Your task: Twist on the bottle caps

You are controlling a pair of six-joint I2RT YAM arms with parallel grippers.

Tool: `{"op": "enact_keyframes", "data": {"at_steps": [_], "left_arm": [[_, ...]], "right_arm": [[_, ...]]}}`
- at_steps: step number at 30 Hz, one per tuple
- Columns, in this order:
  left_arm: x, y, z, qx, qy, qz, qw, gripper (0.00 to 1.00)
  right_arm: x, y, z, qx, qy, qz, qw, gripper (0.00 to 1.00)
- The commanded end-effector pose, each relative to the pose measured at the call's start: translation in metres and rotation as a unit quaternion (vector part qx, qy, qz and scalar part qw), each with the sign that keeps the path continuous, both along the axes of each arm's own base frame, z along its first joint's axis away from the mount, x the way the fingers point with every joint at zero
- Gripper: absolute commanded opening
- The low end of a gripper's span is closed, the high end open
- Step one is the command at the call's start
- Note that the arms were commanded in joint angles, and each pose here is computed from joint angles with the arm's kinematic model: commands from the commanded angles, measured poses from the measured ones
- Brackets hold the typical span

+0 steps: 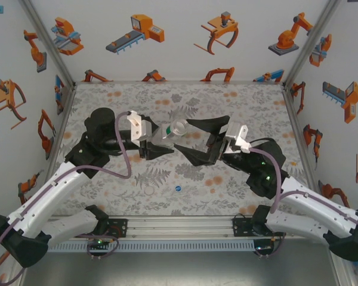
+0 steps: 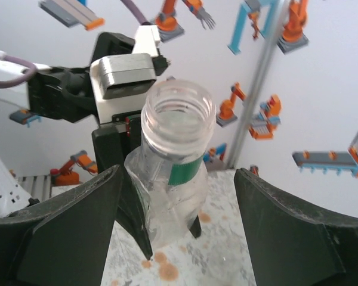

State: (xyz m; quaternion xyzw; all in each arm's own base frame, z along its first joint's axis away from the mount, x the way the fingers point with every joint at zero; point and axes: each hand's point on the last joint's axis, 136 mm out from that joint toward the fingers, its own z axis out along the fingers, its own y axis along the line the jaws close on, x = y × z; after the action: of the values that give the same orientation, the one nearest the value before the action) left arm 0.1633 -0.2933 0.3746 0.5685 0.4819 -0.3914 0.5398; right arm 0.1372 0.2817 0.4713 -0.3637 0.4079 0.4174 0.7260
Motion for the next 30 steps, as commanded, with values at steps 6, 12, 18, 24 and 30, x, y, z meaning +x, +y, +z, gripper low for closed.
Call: {"op": "enact_keyframes", "data": {"at_steps": [6, 12, 18, 24, 30], "left_arm": [[0.045, 0.022, -0.038, 0.102, -0.055, 0.138, 0.984, 0.44], [0.067, 0.028, -0.058, 0.107, -0.064, 0.194, 0.973, 0.45], [0.084, 0.038, -0.074, 0.154, -0.066, 0.235, 0.957, 0.44], [0.091, 0.051, -0.073, 0.166, -0.084, 0.273, 0.944, 0.4], [0.084, 0.059, -0.064, 0.156, -0.071, 0.289, 0.942, 0.25]], "right_arm": [[0.04, -0.008, -0.028, -0.024, 0.128, -0.089, 0.987, 0.64], [0.049, -0.002, -0.034, 0.0, 0.21, -0.073, 0.975, 0.64], [0.069, -0.013, -0.055, -0.007, 0.28, -0.132, 0.951, 0.64], [0.087, -0.04, -0.103, -0.047, 0.353, -0.23, 0.906, 0.61], [0.088, -0.057, -0.162, -0.135, 0.435, -0.293, 0.841, 0.55]]}}
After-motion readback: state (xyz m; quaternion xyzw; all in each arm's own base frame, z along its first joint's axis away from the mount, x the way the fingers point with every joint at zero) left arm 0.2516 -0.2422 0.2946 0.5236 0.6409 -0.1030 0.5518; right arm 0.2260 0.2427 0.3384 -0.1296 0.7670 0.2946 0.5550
